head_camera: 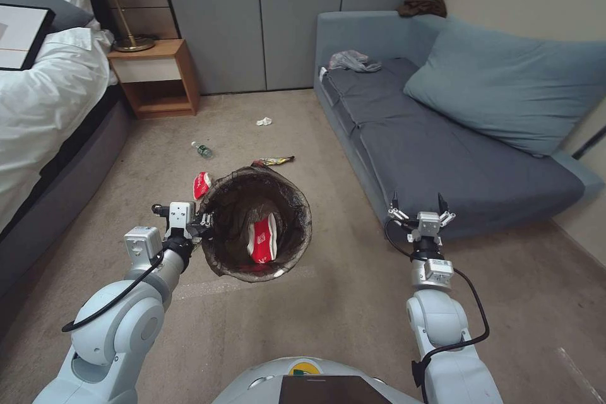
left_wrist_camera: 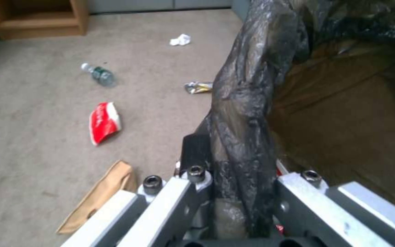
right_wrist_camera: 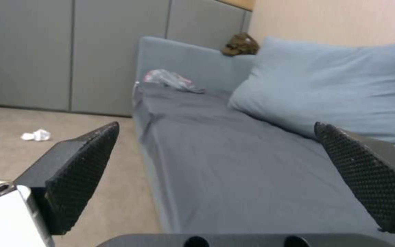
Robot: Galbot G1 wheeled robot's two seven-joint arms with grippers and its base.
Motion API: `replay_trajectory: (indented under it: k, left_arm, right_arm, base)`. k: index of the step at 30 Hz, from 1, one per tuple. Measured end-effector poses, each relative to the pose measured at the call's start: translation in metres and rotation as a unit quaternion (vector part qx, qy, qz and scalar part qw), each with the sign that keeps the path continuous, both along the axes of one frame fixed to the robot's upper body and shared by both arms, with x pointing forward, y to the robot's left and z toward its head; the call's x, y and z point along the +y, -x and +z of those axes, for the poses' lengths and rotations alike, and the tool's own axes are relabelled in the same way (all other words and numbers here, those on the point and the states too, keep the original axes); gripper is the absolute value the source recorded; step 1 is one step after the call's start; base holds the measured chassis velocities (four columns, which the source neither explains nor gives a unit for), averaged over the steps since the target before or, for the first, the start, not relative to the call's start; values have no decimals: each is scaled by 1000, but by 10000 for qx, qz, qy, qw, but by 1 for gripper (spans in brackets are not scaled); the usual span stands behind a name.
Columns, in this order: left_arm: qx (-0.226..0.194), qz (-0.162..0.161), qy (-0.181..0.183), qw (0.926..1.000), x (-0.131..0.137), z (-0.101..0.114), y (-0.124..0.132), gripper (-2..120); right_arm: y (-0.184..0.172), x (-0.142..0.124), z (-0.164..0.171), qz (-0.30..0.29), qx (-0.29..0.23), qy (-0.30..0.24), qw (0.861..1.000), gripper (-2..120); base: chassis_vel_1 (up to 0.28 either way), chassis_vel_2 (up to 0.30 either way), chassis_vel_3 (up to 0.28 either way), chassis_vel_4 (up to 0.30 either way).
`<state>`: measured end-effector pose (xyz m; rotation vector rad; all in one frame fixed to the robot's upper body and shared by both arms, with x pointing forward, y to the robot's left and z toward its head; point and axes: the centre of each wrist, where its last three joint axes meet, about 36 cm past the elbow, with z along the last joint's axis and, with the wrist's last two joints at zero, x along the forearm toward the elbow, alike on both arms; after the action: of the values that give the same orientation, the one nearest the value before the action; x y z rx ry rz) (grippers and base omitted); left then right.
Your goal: Pick up the trash bin, then pick up the garbage from the floor and place it into the trash bin.
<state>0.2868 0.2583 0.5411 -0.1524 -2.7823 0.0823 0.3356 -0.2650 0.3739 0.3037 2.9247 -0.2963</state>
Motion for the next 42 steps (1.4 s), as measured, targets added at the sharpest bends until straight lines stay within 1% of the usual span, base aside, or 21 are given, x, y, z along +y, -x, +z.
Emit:
replay_trajectory:
  k: [34,37,39,42]
  left_arm:
    - [11,-18,6,10000,0,0,0,0]
    - [14,43,1,10000,0,-1,0,0]
    - [26,141,-10,9999,1,-1,0,0]
    - [25,159,-34,9999,1,-2,0,0]
  right_arm:
    - [1,2,-3,7,12,-23,10000,100]
    - [0,2,-4,5,-80,-35,10000,100]
    - [0,0,-3,19,-111,-21,9999,100]
    - [1,-1,-3,52,-112,-9,9999,100]
  base:
    - [66,72,67,67]
    - [73,49,40,54]
    - [17,16,16,27]
    - [0,0,0,0]
